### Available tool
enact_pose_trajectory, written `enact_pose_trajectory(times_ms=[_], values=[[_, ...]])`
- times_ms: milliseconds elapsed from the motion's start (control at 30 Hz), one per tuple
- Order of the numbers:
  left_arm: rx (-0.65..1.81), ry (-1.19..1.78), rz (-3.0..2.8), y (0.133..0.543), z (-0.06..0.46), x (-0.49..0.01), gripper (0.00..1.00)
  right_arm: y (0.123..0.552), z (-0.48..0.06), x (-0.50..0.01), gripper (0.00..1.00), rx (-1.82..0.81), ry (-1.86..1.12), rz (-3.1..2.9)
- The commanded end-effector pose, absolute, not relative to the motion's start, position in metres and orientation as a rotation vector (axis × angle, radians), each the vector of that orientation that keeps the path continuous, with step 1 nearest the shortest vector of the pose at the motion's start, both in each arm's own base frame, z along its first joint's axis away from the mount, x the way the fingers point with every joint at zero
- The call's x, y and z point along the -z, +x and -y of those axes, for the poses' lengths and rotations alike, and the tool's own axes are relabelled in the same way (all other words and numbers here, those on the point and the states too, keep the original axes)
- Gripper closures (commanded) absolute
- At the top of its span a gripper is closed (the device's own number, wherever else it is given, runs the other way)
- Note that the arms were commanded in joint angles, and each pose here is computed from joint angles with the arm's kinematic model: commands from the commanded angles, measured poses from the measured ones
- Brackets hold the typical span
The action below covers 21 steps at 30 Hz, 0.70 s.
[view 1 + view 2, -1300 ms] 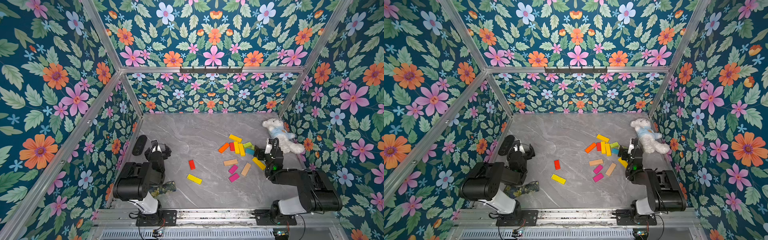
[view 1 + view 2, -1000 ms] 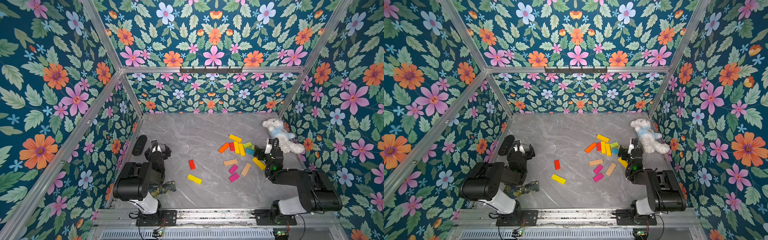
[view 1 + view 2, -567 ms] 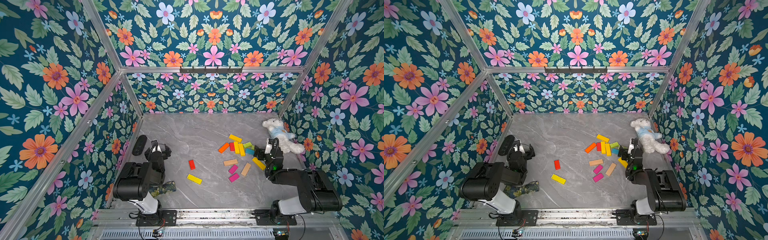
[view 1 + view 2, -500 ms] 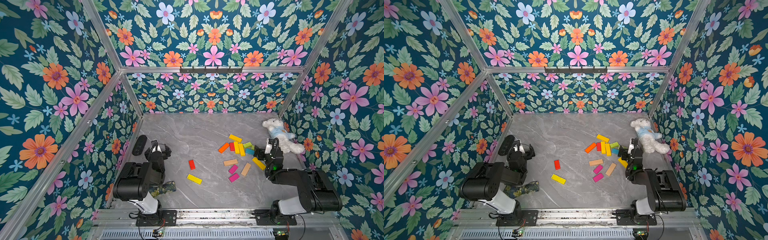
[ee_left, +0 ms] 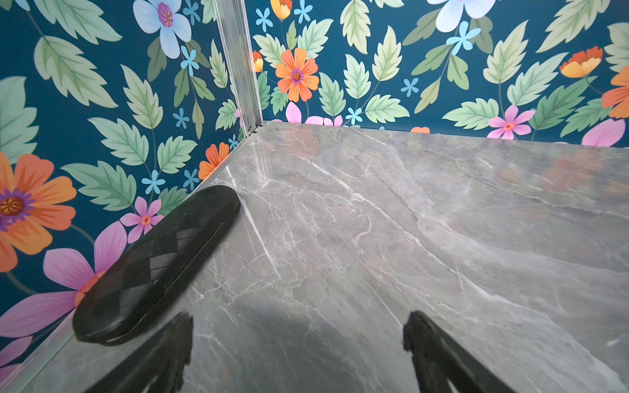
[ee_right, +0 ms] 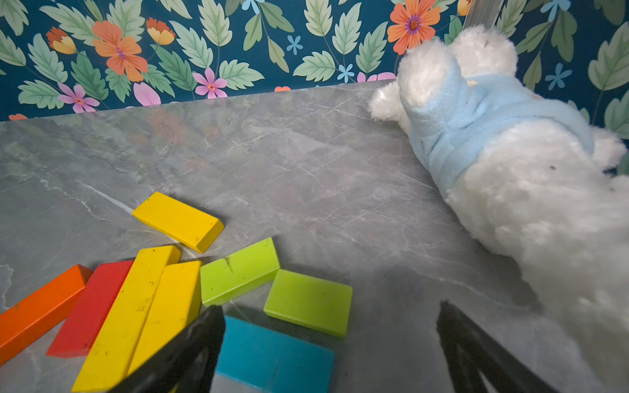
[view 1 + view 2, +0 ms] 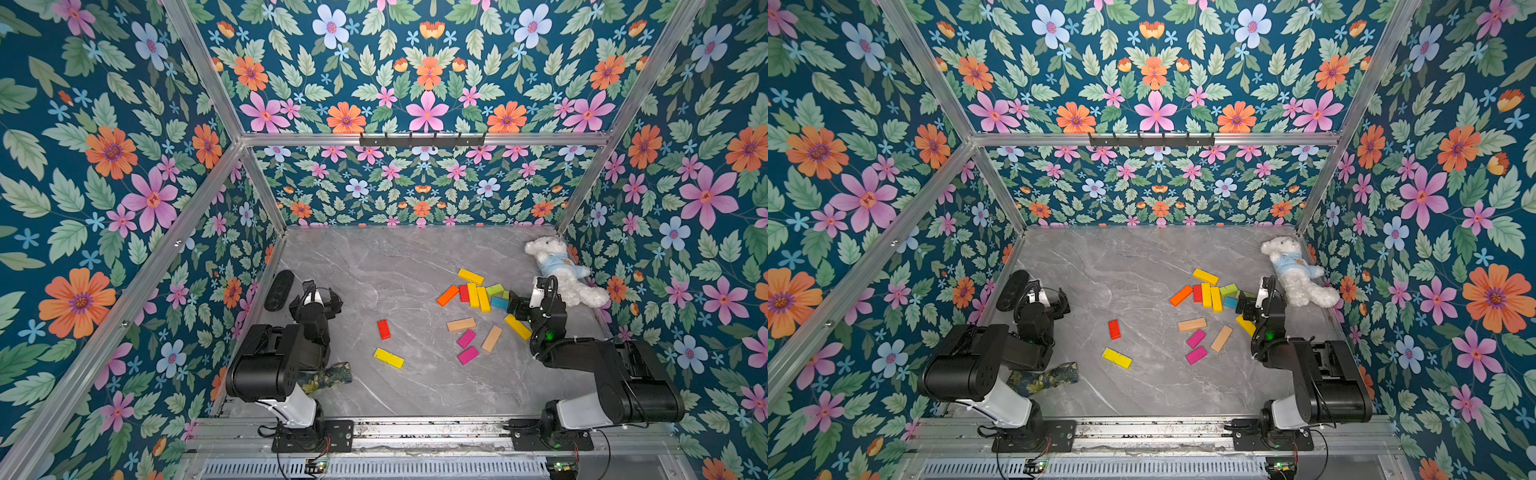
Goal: Assemble the letter h with building blocks
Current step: Pick up the building block from the center of the board.
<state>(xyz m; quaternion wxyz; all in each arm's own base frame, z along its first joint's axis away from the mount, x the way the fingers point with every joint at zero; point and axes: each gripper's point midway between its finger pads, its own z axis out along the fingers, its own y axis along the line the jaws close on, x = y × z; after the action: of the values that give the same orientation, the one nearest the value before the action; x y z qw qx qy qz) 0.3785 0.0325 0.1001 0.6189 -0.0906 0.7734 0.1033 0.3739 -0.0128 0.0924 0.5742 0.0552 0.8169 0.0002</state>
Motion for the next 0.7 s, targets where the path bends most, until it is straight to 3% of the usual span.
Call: enact_pose_trajectory(times_ms=[0, 233, 433, 600, 667], values=[[-0.237, -0.218, -1.721, 0.381, -0.034, -0.114, 0.0, 0.378, 0.013, -0.101, 0.01, -0.005, 0.126, -1.884], [-0.341, -0.223, -1.721, 0.379, -0.032, -0.14, 0.0, 0.37, 0.005, -0.13, 0.01, 0.0, 0.11, -1.942], [-0.237, -0.152, -1.58, 0.378, 0.015, -0.223, 0.0, 0.369, 0.001, -0.161, 0.01, 0.125, 0.242, -1.981], [0.063, -0.406, -1.48, 0.382, 0.019, -0.261, 0.0, 0.34, 0.034, -0.159, 0.01, 0.063, 0.888, -1.957], [0.102, -0.6, -1.512, 0.377, 0.005, -0.255, 0.0, 0.345, 0.021, -0.163, 0.01, -0.093, 0.869, -1.946]])
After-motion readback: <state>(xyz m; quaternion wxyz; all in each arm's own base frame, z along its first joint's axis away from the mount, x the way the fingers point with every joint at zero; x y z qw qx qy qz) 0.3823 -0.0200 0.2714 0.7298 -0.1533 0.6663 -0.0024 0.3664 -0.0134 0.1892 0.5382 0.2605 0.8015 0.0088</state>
